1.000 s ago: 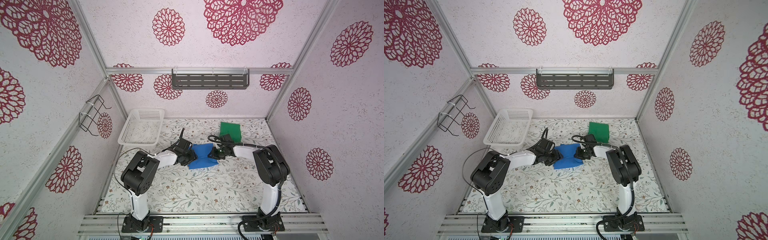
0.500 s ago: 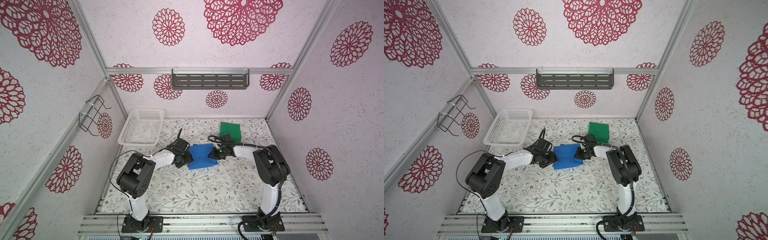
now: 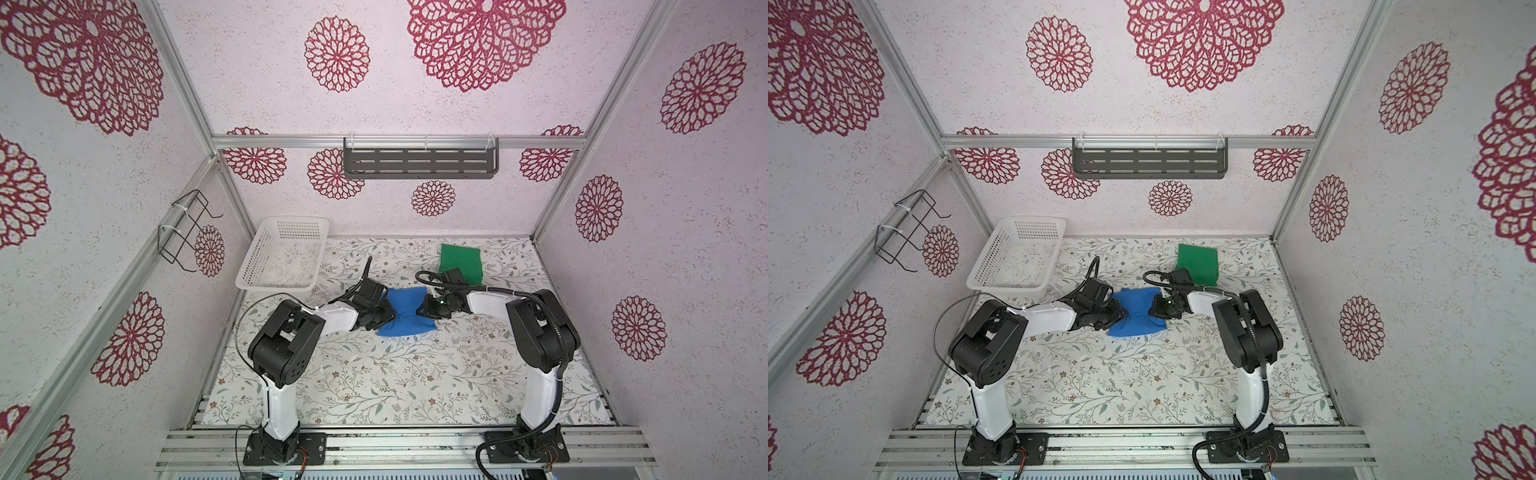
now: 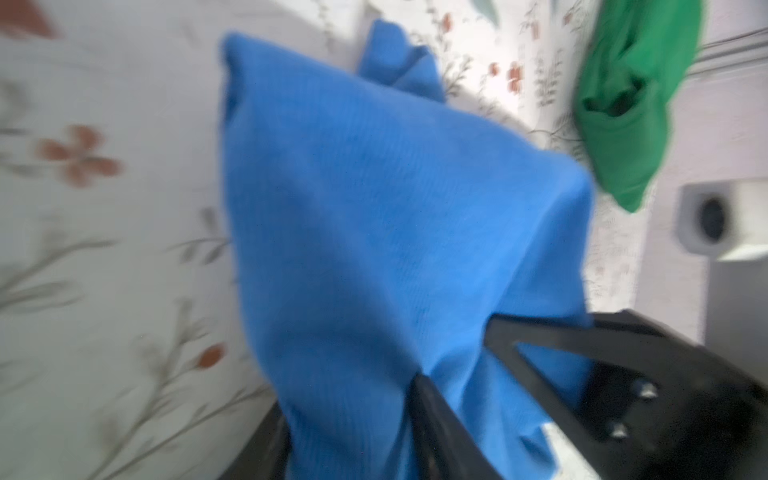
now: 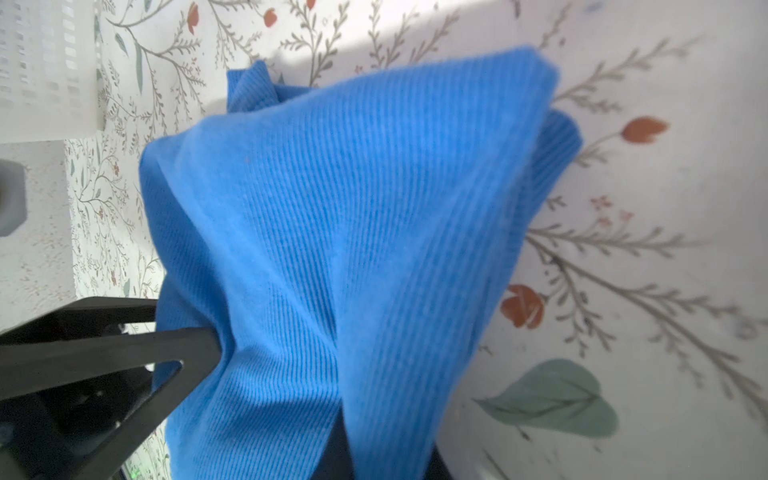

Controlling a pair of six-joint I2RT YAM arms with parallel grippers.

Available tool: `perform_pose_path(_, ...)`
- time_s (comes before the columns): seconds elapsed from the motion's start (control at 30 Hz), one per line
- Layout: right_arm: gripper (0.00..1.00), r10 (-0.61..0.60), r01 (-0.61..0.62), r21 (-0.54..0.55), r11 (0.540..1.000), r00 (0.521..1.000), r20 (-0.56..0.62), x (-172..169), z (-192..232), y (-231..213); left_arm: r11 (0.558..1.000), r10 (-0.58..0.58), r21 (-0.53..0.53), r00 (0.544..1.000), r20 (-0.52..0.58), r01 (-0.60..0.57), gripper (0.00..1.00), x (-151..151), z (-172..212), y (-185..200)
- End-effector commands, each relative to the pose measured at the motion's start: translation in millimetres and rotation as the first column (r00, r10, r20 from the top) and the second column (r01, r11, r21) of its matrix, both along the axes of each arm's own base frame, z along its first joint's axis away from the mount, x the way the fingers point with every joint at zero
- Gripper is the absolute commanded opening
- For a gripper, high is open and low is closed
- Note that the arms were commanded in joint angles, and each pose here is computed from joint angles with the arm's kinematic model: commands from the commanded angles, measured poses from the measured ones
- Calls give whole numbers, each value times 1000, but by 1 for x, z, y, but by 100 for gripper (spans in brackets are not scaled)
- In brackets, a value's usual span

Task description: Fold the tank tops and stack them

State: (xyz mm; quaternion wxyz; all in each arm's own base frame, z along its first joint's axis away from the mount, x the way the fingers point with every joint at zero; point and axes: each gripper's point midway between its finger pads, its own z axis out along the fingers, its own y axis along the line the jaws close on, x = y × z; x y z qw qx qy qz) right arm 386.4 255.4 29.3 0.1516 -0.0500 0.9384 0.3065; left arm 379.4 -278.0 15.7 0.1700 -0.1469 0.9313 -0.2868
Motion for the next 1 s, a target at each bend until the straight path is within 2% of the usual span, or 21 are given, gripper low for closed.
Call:
perform_pose_path(0.0, 4, -4, 4, -9, 1000, 1000, -13, -4, 1, -4, 995, -1, 97, 978, -208, 22, 26, -44, -67, 11)
perform_pose_path(0.03, 0, -5, 5, -1, 1000, 1000, -7, -3, 4, -3, 995, -7, 96, 979, -201, 27, 18, -42, -65, 7)
perform_pose_path(0.1, 0, -9, 9, 4, 1000, 1000, 14, 0, 9, -3, 994, -15, 101, 983, -183, 34, 3, -34, -56, 4)
perform_pose_path(0.13, 0, -9, 9, 7, 1000, 1000, 29, 2, 14, -3, 993, -24, 108, 985, -170, 43, 0, -29, -50, 3)
perform_pose_path(0.27, 0, -10, 9, 11, 1000, 996, 94, 17, 42, -7, 989, -64, 127, 993, -98, 77, 0, -4, -14, -7)
perform_pose_path(0.47, 0, -14, 20, -25, 999, 971, 239, 48, 93, -29, 980, -168, 122, 982, 87, 157, 0, 54, 52, -44)
perform_pose_path(0.6, 0, -39, 47, -18, 999, 949, 313, 66, 119, -49, 972, -225, 119, 954, 199, 205, 0, 92, 83, -70)
perform_pose_path(0.8, 0, -96, 101, 6, 995, 926, 365, 91, 140, -81, 954, -296, 64, 898, 326, 292, 0, 133, 103, -113)
perform_pose_path(0.97, 0, -135, 139, 18, 990, 906, 401, 118, 154, -110, 903, -387, 3, 812, 436, 429, 0, 154, 112, -157)
